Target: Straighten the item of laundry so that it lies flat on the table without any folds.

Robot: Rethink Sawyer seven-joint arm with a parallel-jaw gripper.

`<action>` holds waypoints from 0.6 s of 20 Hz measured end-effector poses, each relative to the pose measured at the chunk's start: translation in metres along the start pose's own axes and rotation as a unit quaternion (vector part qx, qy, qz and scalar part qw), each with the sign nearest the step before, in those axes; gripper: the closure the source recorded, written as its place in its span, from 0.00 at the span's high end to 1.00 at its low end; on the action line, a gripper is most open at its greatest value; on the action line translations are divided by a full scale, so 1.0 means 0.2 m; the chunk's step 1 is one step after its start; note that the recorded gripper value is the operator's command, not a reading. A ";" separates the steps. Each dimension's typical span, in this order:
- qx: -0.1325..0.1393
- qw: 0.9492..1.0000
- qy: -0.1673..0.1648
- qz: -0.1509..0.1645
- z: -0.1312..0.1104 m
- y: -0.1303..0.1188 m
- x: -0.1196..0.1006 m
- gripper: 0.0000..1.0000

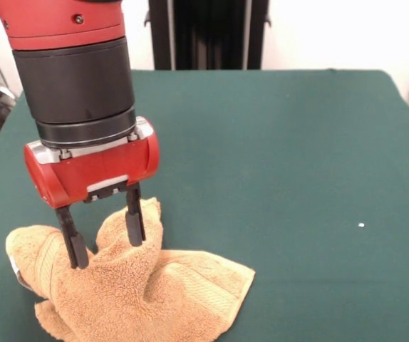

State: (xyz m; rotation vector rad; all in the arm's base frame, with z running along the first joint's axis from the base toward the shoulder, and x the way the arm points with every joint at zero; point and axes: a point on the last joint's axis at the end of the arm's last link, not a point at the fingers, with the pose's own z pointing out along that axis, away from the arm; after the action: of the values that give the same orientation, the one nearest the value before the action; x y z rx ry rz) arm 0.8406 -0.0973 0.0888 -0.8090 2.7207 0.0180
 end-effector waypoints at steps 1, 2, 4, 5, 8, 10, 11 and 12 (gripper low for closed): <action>0.000 1.000 0.002 0.000 0.00 0.00 0.00 1.00; 0.000 1.000 0.007 0.000 -0.01 -0.01 0.01 1.00; -0.001 1.000 0.011 0.000 -0.01 -0.01 0.01 1.00; -0.003 1.000 0.018 -0.001 -0.02 -0.02 0.01 1.00; -0.005 1.000 0.027 -0.001 -0.03 -0.02 0.02 1.00; -0.006 0.999 0.037 0.000 -0.06 -0.04 0.04 1.00; -0.005 0.999 0.039 0.000 -0.07 -0.04 0.05 1.00; -0.004 0.999 0.039 0.000 -0.07 -0.05 0.05 1.00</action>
State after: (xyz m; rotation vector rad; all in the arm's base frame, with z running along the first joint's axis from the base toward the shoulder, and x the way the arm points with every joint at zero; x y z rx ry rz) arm 0.8339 -0.1120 0.1001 -0.8279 2.7957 -0.0032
